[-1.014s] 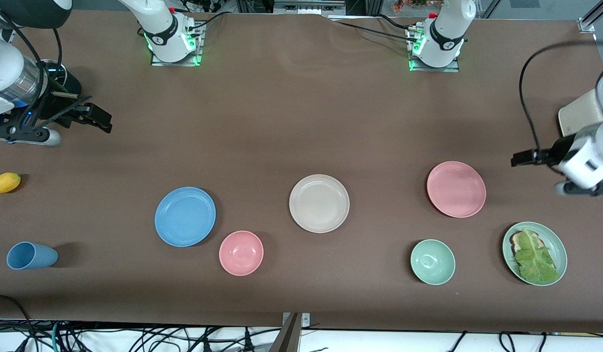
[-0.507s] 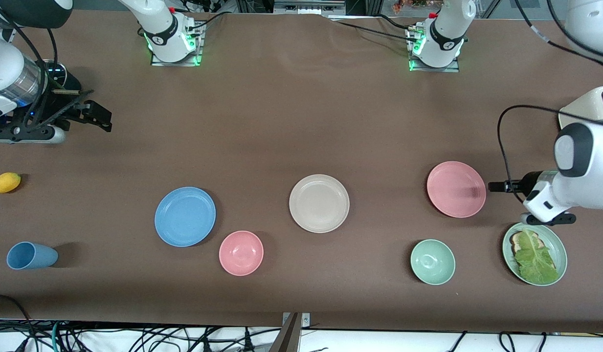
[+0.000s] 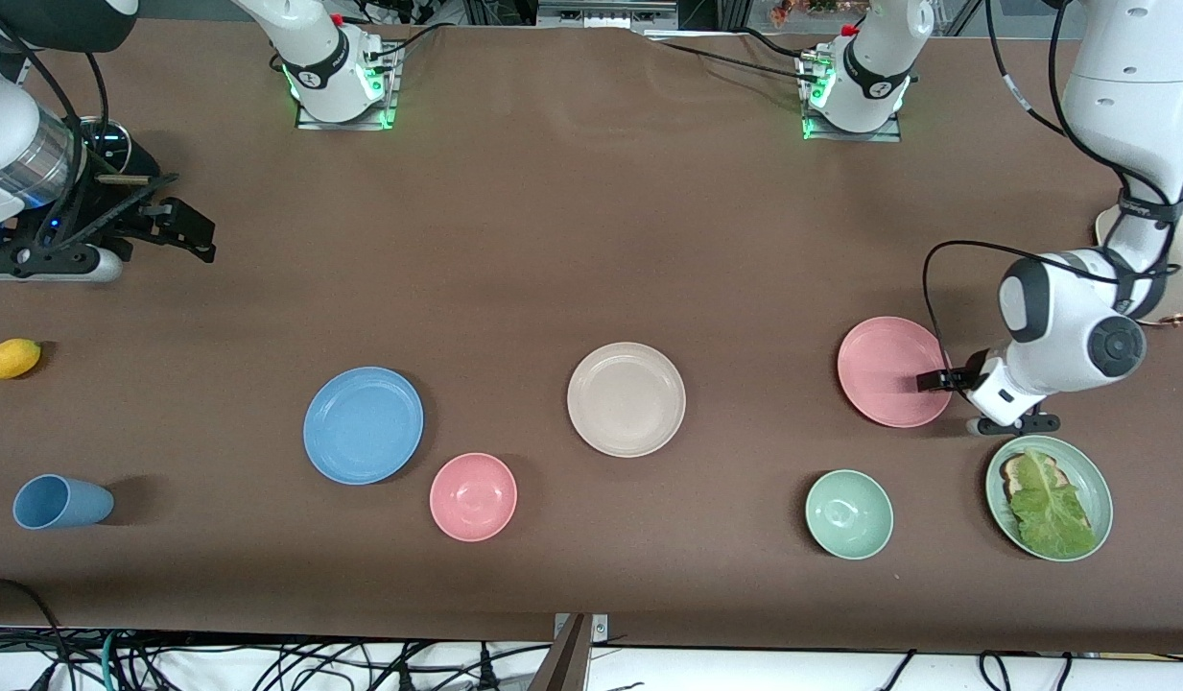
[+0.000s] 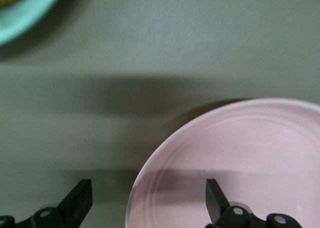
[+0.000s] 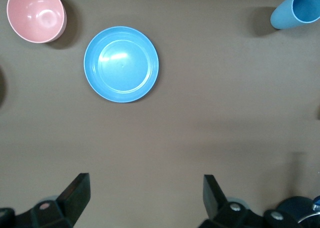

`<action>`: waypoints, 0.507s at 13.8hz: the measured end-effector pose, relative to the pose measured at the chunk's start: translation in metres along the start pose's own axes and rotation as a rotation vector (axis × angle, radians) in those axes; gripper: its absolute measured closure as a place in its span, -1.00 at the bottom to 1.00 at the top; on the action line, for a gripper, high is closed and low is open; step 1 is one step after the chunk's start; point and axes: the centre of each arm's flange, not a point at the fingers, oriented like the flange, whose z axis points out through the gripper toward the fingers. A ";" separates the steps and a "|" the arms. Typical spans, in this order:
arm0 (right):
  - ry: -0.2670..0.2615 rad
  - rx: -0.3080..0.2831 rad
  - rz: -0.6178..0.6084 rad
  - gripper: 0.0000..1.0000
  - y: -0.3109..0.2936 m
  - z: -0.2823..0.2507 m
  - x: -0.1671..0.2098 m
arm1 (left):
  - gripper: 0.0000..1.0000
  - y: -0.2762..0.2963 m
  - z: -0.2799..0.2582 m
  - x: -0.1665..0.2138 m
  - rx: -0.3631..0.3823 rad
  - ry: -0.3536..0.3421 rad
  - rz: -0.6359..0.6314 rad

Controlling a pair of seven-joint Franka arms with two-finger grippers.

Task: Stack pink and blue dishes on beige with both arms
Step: 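Reach the left gripper down to the rim of the pink plate, then grip the pink plate with the left gripper while the right gripper approaches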

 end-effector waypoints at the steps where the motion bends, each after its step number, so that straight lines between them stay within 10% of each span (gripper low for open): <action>1: 0.009 0.001 0.003 -1.00 0.001 0.000 0.002 | -1.00 -0.002 0.005 -0.005 -0.001 -0.001 -0.003; 7: -0.025 0.003 -0.002 -1.00 -0.006 0.088 0.052 | 0.29 -0.003 -0.005 -0.007 -0.001 -0.004 0.003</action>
